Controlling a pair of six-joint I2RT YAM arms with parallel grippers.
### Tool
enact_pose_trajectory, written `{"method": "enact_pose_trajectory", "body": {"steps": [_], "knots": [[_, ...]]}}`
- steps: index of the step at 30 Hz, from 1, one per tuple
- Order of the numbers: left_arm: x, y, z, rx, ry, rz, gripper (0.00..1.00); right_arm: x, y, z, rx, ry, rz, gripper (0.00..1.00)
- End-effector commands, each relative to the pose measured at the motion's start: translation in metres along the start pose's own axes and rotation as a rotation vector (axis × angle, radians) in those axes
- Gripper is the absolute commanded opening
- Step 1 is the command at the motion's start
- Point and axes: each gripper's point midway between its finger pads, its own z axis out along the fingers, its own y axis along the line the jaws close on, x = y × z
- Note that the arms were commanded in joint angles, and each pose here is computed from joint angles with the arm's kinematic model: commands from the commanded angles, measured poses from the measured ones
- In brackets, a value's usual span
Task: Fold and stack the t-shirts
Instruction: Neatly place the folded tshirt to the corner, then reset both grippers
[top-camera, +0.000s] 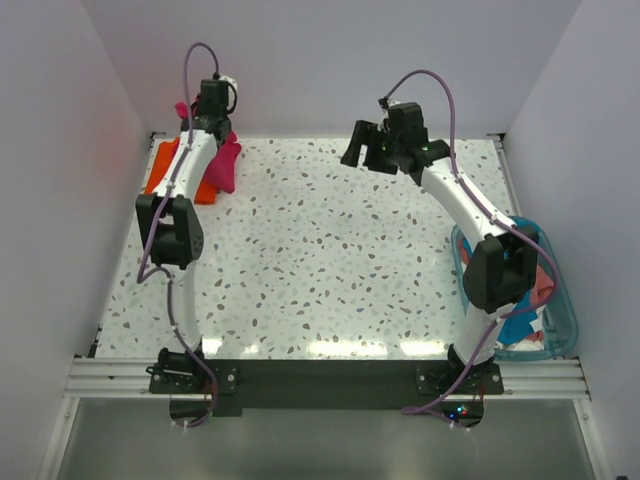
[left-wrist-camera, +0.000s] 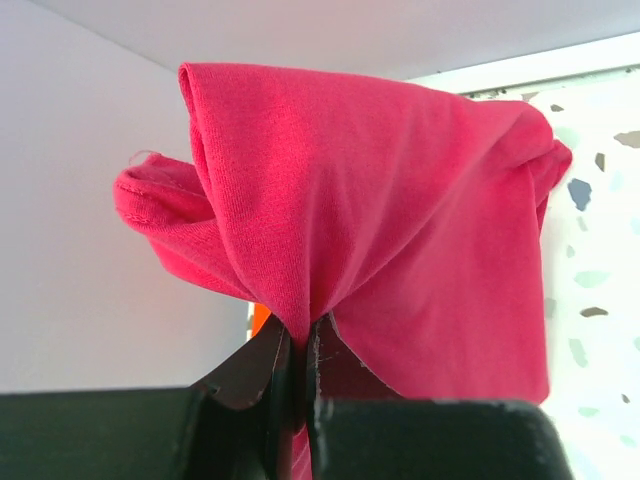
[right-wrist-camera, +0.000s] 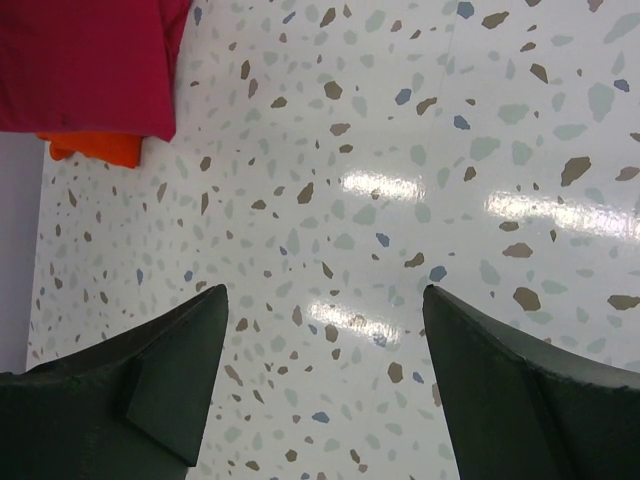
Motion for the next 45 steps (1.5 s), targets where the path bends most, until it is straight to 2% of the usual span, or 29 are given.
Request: {"method": "enact_pose_trajectory", "body": {"steps": [1, 10, 14, 16, 17, 18, 20, 21, 22, 23, 24, 26, 27, 29, 30, 31, 33, 35, 36, 37, 39, 40, 44, 45], "knots": [[-0.036, 0.036, -0.011, -0.039, -0.107, -0.014, 0.00, -0.019, 0.012, -0.011, -0.001, -0.050, -0.037, 0.82], [-0.017, 0.046, 0.010, -0.060, -0.081, -0.017, 0.00, -0.007, 0.012, 0.001, 0.011, -0.015, -0.054, 0.82], [-0.006, 0.067, 0.023, -0.116, -0.064, -0.077, 0.01, -0.003, 0.008, 0.004, 0.022, 0.000, -0.058, 0.82], [0.005, 0.078, 0.027, -0.182, -0.034, -0.108, 0.19, -0.001, 0.007, 0.006, 0.027, 0.007, -0.058, 0.82], [0.003, 0.083, 0.027, -0.218, -0.047, -0.133, 0.41, -0.001, 0.007, 0.006, 0.026, 0.009, -0.058, 0.82], [0.003, 0.088, 0.026, -0.246, -0.046, -0.144, 0.50, 0.000, 0.006, 0.006, 0.028, 0.013, -0.060, 0.82], [0.003, 0.105, 0.016, -0.340, -0.037, -0.219, 0.63, 0.003, 0.007, 0.004, 0.029, 0.025, -0.072, 0.83], [0.005, 0.123, 0.013, -0.368, -0.036, -0.261, 0.66, 0.004, 0.006, 0.003, 0.039, 0.023, -0.076, 0.83], [0.001, 0.127, 0.010, -0.362, -0.051, -0.290, 0.70, 0.005, 0.005, 0.001, 0.044, 0.029, -0.077, 0.83], [0.000, 0.127, 0.007, -0.354, -0.052, -0.325, 0.86, 0.005, 0.006, 0.000, 0.041, 0.033, -0.081, 0.84], [-0.005, 0.129, 0.001, -0.345, -0.065, -0.353, 0.93, 0.005, 0.007, -0.004, 0.043, 0.030, -0.085, 0.84], [-0.018, 0.119, -0.007, -0.245, -0.097, -0.432, 1.00, 0.007, 0.008, -0.009, 0.046, 0.031, -0.087, 0.86], [-0.028, 0.123, -0.019, -0.217, -0.128, -0.474, 1.00, 0.006, 0.008, -0.013, 0.049, 0.023, -0.089, 0.86], [-0.038, 0.103, -0.027, -0.093, -0.163, -0.563, 1.00, 0.007, 0.007, -0.022, 0.060, 0.009, -0.093, 0.87], [-0.049, 0.107, -0.046, -0.057, -0.205, -0.605, 1.00, 0.012, 0.004, -0.024, 0.071, 0.016, -0.094, 0.89], [-0.038, 0.089, -0.044, -0.001, -0.183, -0.615, 1.00, 0.009, 0.002, -0.031, 0.082, -0.002, -0.095, 0.89], [-0.051, 0.089, -0.069, 0.054, -0.247, -0.712, 1.00, 0.017, -0.002, -0.035, 0.091, 0.006, -0.093, 0.89], [-0.036, 0.065, -0.071, 0.135, -0.223, -0.780, 1.00, 0.016, -0.001, -0.046, 0.090, -0.015, -0.092, 0.90], [-0.044, 0.059, -0.093, 0.176, -0.255, -0.801, 1.00, 0.023, -0.006, -0.047, 0.098, -0.006, -0.088, 0.90], [-0.034, 0.033, -0.097, 0.239, -0.238, -0.797, 1.00, 0.025, -0.007, -0.050, 0.101, -0.010, -0.088, 0.91], [-0.036, 0.026, -0.128, 0.288, -0.276, -0.830, 1.00, 0.032, -0.012, -0.060, 0.112, -0.018, -0.090, 0.94], [-0.023, 0.001, -0.136, 0.316, -0.249, -0.811, 1.00, 0.034, -0.015, -0.063, 0.121, -0.020, -0.092, 0.96], [-0.011, -0.040, -0.190, 0.439, -0.274, -0.812, 1.00, 0.048, -0.029, -0.082, 0.164, -0.033, -0.100, 0.99], [0.003, -0.047, -0.203, 0.464, -0.268, -0.812, 1.00, 0.054, -0.033, -0.091, 0.170, -0.038, -0.101, 0.99]]}}
